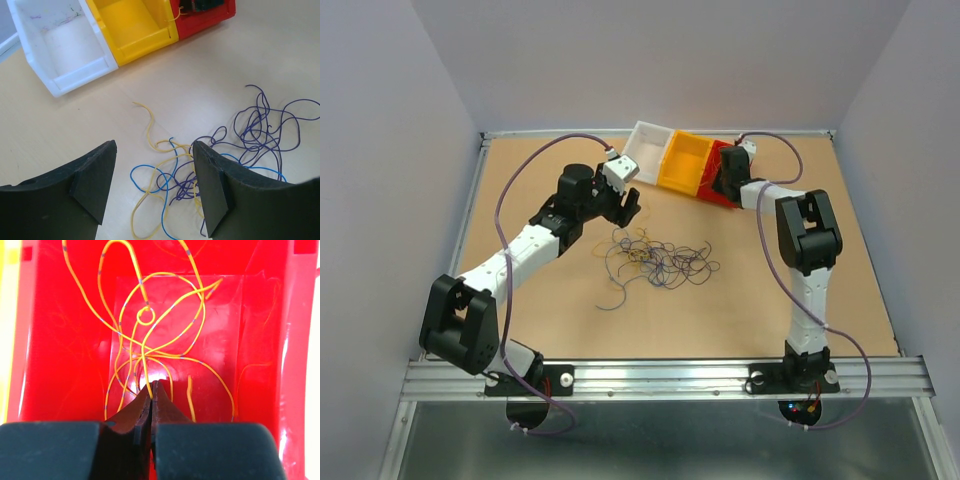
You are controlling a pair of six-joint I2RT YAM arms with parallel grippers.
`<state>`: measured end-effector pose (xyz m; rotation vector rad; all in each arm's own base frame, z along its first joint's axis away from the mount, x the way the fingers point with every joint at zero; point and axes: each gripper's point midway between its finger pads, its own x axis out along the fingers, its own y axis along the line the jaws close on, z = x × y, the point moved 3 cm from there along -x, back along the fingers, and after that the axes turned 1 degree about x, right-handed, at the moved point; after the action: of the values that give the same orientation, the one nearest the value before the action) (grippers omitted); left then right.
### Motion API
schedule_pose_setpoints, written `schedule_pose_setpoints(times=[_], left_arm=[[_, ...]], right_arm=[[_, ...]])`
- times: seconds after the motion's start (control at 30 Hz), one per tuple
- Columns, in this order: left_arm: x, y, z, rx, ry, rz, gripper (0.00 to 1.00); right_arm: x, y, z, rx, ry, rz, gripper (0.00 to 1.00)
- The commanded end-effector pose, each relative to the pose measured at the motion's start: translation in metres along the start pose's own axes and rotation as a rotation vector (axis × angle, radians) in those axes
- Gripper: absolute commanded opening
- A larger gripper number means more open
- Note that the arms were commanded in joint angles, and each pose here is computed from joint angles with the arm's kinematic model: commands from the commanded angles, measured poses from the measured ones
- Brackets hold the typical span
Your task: Untangle the cables
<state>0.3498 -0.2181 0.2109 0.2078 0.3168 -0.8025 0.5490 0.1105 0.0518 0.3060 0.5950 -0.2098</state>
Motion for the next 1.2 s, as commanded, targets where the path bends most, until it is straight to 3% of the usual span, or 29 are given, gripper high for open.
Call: schedule_pose_setpoints(times=[0.0,0.2,0.33,0.57,0.7,0.87,0.97,1.17], left_arm=[[-0.002,0.002,0.023,0.035,-0.063,0.012,0.74],[-0.004,-0.001,0.025,0.040,-0.069,0.009,0.74],[-0.003,-0.003,0.024,0.046,-0.065,0.011,0.74],[-0.003,-0.005,0.025,0.064,-0.066,0.020,0.75],[-0.003,-0.006,0.025,0.070,-0.063,0.020,0.75],[-0.003,-0.008,0.024,0.083,-0.054,0.017,0.75],[-0.002,-0.009,0.023,0.102,-0.042,0.008,0.75],[-0.008,-0.012,0.014,0.169,-0.008,-0.020,0.80]], right_arm=[[-0.019,-0.028,-0.043,-0.091,0.103,-0.026,0.01],[-0.042,-0.037,-0.055,-0.112,0.107,0.018,0.01],[-0.048,-0.029,-0.027,-0.092,0.037,0.018,0.18],[-0.059,-0.010,0.021,-0.063,-0.057,0.042,0.28],[-0.064,-0.005,0.040,-0.049,-0.082,0.032,0.42],[-0.079,0.000,0.063,-0.032,-0.129,0.044,0.50],[-0.091,0.004,0.077,-0.030,-0.152,0.056,0.58],[-0.113,0.007,0.084,-0.036,-0.167,0.092,0.88]])
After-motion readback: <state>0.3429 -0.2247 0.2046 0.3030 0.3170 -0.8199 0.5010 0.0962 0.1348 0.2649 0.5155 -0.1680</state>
